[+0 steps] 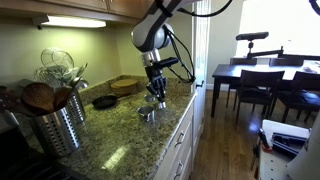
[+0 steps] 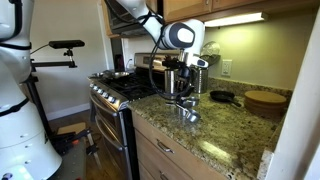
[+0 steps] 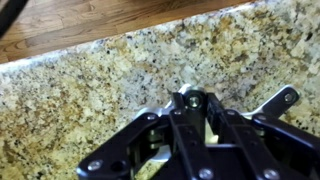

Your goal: Remove the medium measuring cup from the large cup then remove the small measuring cup from the medium cup

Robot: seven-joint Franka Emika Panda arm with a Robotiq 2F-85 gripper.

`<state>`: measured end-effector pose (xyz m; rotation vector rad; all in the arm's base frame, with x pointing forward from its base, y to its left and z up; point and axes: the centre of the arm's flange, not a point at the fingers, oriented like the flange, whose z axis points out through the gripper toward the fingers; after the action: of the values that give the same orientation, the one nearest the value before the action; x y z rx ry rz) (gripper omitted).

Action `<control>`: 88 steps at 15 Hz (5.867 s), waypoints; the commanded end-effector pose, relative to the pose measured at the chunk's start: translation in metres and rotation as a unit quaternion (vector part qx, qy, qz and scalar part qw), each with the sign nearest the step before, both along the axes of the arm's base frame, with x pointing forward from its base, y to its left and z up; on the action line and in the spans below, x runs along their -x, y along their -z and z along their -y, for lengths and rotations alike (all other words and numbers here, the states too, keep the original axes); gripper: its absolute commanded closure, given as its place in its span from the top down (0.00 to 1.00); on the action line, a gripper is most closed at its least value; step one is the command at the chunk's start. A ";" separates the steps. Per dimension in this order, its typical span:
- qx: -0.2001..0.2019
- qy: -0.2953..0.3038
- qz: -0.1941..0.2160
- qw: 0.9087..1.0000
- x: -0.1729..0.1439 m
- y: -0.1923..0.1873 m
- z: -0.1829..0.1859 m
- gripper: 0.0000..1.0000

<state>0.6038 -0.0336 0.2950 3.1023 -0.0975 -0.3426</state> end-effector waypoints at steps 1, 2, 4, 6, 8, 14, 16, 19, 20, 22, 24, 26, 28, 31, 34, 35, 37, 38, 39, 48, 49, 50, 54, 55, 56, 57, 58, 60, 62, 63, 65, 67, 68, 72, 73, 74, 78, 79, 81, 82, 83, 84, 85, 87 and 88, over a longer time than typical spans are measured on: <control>0.028 0.052 0.022 0.998 0.001 -0.006 0.020 0.12; 0.034 0.066 0.029 0.997 0.001 -0.007 0.024 0.12; 0.046 0.087 0.038 0.994 -0.001 -0.009 0.032 0.12; 0.054 0.112 0.047 0.991 -0.001 -0.011 0.040 0.12; 0.058 0.139 0.054 0.987 -0.001 -0.012 0.048 0.12; 0.067 0.204 0.048 0.976 0.004 -0.009 0.063 0.12; 0.064 0.224 0.043 0.971 0.007 -0.005 0.066 0.12; 0.053 0.251 0.027 0.966 0.011 0.006 0.067 0.12; 0.048 0.257 0.021 0.965 0.013 0.011 0.067 0.12; 0.032 0.268 0.007 0.963 0.016 0.018 0.069 0.12; 0.021 0.281 -0.003 0.959 0.018 0.025 0.071 0.12; 0.015 0.294 -0.011 0.956 0.020 0.032 0.074 0.12; 0.014 0.308 -0.012 0.951 0.023 0.035 0.078 0.12; 0.013 0.326 -0.013 0.945 0.026 0.036 0.087 0.12; 0.014 0.337 -0.013 0.941 0.027 0.034 0.095 0.12; 0.014 0.339 -0.013 0.941 0.028 0.034 0.097 0.12; 0.011 0.337 -0.011 0.941 0.028 0.034 0.103 0.12; 0.009 0.332 -0.007 0.943 0.027 0.032 0.105 0.12; 0.010 0.329 -0.005 0.944 0.027 0.031 0.107 0.12; 0.027 0.341 0.011 0.940 0.025 0.029 0.126 0.12; 0.029 0.343 0.014 0.939 0.024 0.029 0.128 0.12; 0.028 0.346 0.016 0.938 0.023 0.029 0.130 0.12; 0.028 0.350 0.026 0.936 0.016 0.029 0.135 0.12; 0.025 0.350 0.027 0.936 0.013 0.029 0.136 0.12; 0.023 0.351 0.026 0.936 0.011 0.030 0.137 0.12; 0.020 0.351 0.025 0.936 0.009 0.032 0.137 0.12; 0.020 0.352 0.024 0.935 0.008 0.033 0.138 0.12; 0.018 0.353 0.019 0.935 0.005 0.037 0.139 0.12; 0.015 0.356 0.014 0.934 0.003 0.044 0.141 0.12; 0.012 0.358 0.011 0.934 0.002 0.048 0.142 0.12; 0.011 0.361 0.007 0.932 0.001 0.055 0.143 0.12; 0.010 0.364 0.003 0.931 0.000 0.061 0.144 0.12; 0.010 0.364 0.001 0.931 0.000 0.063 0.144 0.12; 0.011 0.367 -0.002 0.930 0.000 0.066 0.144 0.52; 0.011 0.367 -0.002 0.930 0.000 0.065 0.145 0.53; 0.010 0.367 -0.002 0.930 0.000 0.064 0.145 0.58; 0.007 0.367 0.001 0.930 0.004 0.054 0.142 0.83; 0.006 0.366 0.002 0.931 0.006 0.051 0.141 0.90; 0.004 0.365 0.005 0.931 0.008 0.044 0.137 0.98; 0.000 0.365 0.006 0.931 0.009 0.039 0.135 1.00; -0.004 0.365 0.007 0.931 0.011 0.034 0.132 1.00; -0.009 0.364 0.008 0.931 0.012 0.030 0.128 1.00; 0.011 0.361 0.013 0.933 -0.003 0.050 0.136 1.00; 0.006 0.360 0.015 0.933 -0.003 0.043 0.132 1.00; 0.005 0.359 0.016 0.933 -0.003 0.041 0.131 1.00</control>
<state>0.6071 -0.1647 0.2538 2.9306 -1.2357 -0.2877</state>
